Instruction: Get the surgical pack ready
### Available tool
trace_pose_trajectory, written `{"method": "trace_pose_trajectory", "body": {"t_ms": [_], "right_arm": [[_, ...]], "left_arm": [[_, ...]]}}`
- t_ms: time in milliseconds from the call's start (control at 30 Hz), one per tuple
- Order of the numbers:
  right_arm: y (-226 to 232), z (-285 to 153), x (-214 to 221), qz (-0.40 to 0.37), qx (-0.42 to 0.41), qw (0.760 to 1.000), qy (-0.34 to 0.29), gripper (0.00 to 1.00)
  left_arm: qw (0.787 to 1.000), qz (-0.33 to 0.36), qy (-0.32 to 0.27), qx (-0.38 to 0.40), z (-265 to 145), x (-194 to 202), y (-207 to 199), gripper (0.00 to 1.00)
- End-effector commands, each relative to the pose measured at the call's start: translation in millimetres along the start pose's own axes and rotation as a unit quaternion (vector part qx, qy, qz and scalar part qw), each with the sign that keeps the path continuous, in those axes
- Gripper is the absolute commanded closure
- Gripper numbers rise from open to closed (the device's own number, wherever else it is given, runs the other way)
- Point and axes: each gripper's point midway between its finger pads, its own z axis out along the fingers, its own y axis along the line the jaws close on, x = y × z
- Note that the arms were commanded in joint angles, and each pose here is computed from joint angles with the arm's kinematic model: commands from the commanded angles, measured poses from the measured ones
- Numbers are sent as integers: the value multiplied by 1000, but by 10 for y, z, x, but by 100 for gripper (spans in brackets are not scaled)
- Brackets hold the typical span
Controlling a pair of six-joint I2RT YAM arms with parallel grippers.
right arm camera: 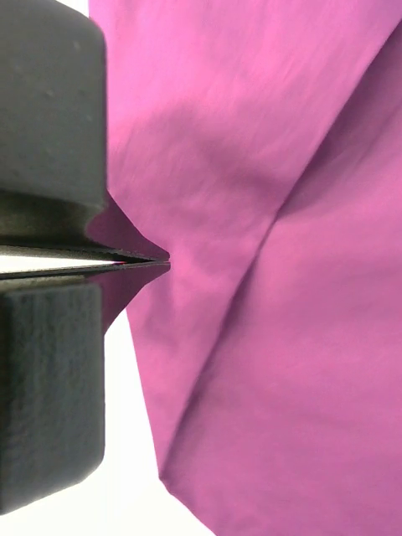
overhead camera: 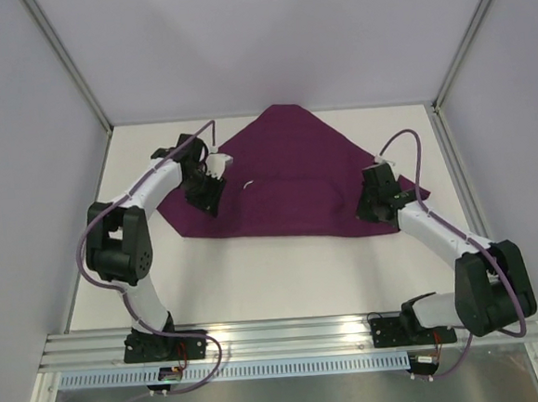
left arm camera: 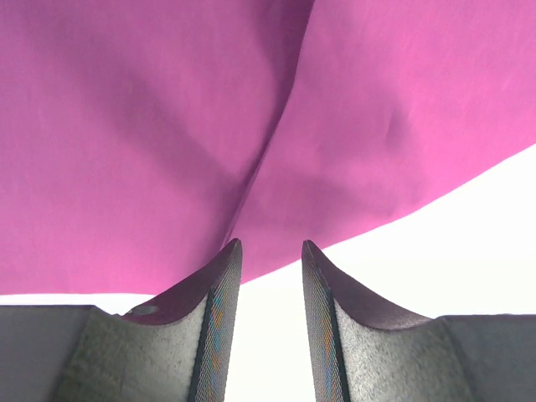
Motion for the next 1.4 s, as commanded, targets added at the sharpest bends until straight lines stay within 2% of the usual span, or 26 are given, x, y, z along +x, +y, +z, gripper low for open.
{"method": "trace_pose_trajectory", "body": {"t_ms": [0,133,233,267,433,600,667,767,833,867,900,933,1000,1167,1300,1367], "right_arm": [[-222,53,216,19,33,999,17,99],[-384,211,401,47,43,997,45,99],[-530,328,526,60,62,994,61,99],[-575,363,561,63,69,993,68,100],[-676,378,567,75,81,991,71,99],[-717,133,229,94,80,992,19,99],[-838,61,129,122,83,989,8,99],[-1084,-66,-29,177,82,981,-20,93],[-1286,-120,-80,212,85,973,-30,79],[-1349,-123,-113,225,84,970,-37,68],[-1505,-126,-126,247,98,963,-42,51],[-1517,-92,-109,257,90,961,-33,45],[-1635,-48,-168,269,102,957,-40,39],[-1805,256,-352,275,119,954,-20,39],[-1631,605,-311,295,63,953,34,47],[-1577,706,-338,304,42,951,38,49]], "left_arm": [[999,0,34,20,28,298,-66,56],[997,-24,62,28,192,435,49,56],[997,-33,66,-2,341,441,291,57],[996,-30,83,-20,383,521,366,57],[995,-27,99,-7,456,625,333,57],[998,-21,67,-3,220,483,307,57],[999,-25,35,3,33,342,300,57],[998,-51,-21,16,-278,141,358,54],[996,-70,-61,8,-488,43,478,50],[995,-75,-72,4,-537,28,519,49],[993,-78,-86,-6,-606,-3,573,48],[992,-83,-93,-12,-637,-2,621,47],[992,-83,-95,-24,-657,15,655,46],[991,-95,-97,13,-578,45,519,46],[990,-95,-105,27,-548,52,462,46],[990,-91,-107,23,-560,49,470,46]]}}
